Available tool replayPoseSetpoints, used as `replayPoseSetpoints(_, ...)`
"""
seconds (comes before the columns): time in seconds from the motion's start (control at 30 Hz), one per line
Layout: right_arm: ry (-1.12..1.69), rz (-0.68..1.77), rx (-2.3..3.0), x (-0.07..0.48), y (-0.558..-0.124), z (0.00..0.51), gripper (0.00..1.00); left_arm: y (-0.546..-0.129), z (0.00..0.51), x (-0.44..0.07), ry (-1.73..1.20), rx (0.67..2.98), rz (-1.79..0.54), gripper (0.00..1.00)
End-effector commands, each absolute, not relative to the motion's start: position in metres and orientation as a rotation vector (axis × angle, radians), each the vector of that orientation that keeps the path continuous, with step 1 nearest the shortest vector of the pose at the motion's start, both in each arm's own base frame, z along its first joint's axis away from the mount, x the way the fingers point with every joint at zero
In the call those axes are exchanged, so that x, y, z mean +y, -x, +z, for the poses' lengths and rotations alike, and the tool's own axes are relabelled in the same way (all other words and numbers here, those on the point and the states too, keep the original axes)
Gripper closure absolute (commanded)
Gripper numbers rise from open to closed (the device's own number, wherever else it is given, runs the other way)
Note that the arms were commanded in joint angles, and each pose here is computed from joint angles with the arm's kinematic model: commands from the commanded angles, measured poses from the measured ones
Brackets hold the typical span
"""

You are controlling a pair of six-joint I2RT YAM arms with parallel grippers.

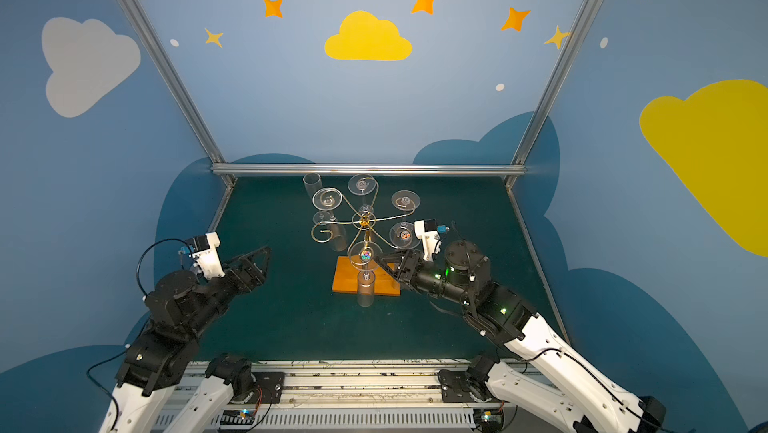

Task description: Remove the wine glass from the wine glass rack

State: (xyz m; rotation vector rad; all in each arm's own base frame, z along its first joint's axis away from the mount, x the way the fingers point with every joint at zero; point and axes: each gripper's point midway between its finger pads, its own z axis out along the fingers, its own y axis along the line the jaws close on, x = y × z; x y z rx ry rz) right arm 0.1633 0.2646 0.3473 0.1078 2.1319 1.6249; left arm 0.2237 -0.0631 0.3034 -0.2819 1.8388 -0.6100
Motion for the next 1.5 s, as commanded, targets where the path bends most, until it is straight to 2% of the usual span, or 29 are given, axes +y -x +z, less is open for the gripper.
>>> replayPoseSetpoints(0.0,-0.11,1.644,2.108,0.268,-0.165,0.349,0.7,-0.225,0.311,-0.062,0.269,1.801,-0.603,0.09)
replayPoseSetpoints(0.77,-0.174,1.673,2.106,0.27,-0.167,0.35,0.82,-0.219,0.314,-0.057,0.259,1.773,-0.578,0.08)
replayPoseSetpoints(1.27,-0.185,1.699,2.087,0.268,-0.164,0.354,0.98,-0.217,0.316,-0.055,0.266,1.765,-0.576,0.08)
replayPoseSetpoints(1.47,-0.201,1.724,2.079,0.268,-0.163,0.358,1.0,-0.216,0.318,-0.055,0.268,1.76,-0.579,0.08)
